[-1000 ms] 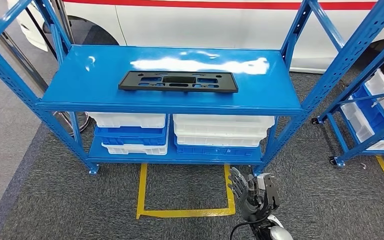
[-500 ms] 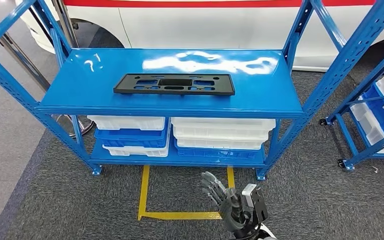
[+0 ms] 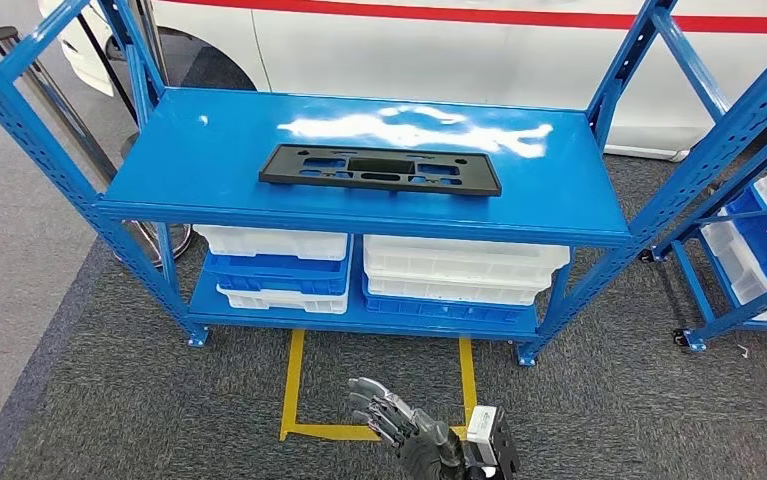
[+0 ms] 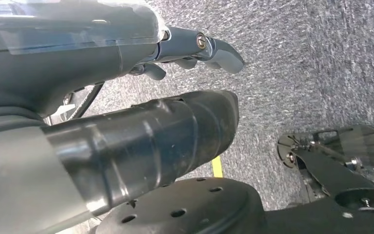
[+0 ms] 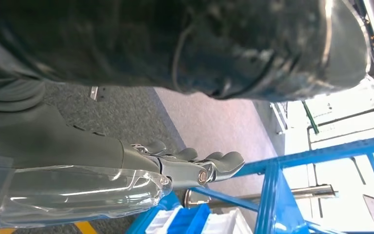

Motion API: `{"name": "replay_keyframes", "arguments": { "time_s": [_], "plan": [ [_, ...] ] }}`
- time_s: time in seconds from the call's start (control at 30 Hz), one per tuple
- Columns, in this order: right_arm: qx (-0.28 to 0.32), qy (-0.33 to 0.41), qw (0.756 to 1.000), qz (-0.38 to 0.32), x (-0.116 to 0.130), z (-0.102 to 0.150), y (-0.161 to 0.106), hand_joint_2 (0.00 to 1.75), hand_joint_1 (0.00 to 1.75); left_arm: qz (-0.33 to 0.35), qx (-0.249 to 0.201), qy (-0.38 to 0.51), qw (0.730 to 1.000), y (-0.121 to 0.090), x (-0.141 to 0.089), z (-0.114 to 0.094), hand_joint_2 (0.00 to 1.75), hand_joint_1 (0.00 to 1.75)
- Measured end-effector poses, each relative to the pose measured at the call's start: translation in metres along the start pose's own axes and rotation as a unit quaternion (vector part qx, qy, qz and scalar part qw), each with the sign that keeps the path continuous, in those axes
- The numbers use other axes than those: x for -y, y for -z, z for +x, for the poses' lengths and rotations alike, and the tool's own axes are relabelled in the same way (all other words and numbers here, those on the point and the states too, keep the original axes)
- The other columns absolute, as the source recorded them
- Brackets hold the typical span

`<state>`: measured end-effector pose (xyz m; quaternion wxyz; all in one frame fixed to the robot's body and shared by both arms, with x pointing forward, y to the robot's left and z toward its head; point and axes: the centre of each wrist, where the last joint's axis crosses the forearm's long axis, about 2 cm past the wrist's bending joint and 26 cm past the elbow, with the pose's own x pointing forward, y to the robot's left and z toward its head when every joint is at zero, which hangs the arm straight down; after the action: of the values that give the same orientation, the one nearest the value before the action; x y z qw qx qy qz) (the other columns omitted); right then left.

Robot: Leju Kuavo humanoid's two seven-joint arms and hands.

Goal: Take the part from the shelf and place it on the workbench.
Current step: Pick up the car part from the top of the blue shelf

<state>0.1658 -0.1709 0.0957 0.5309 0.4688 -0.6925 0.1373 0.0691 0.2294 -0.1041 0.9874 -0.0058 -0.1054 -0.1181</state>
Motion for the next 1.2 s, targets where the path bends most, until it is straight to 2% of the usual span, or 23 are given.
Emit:
{"name": "replay_keyframes", "arguments": {
  "time_s": [0.33, 0.67, 1.2],
  "plan": [
    [0.009, -0.022, 0.999, 0.027, -0.004, 0.007, 0.004, 0.0, 0.0, -0.005, 0.001, 0.0, 1.0, 0.0, 0.004, 0.003, 0.0, 0.0],
    [0.058, -0.133, 0.989, 0.031, -0.01, 0.028, 0.02, 0.0, 0.0, -0.003, -0.003, -0.002, 1.0, 0.0, 0.004, 0.001, 0.0, 0.0],
    [0.123, -0.163, 0.978, 0.036, -0.009, 0.056, 0.03, 0.0, 0.0, -0.007, -0.003, -0.002, 1.0, 0.0, 0.005, 0.004, 0.0, 0.0]
  ]
}}
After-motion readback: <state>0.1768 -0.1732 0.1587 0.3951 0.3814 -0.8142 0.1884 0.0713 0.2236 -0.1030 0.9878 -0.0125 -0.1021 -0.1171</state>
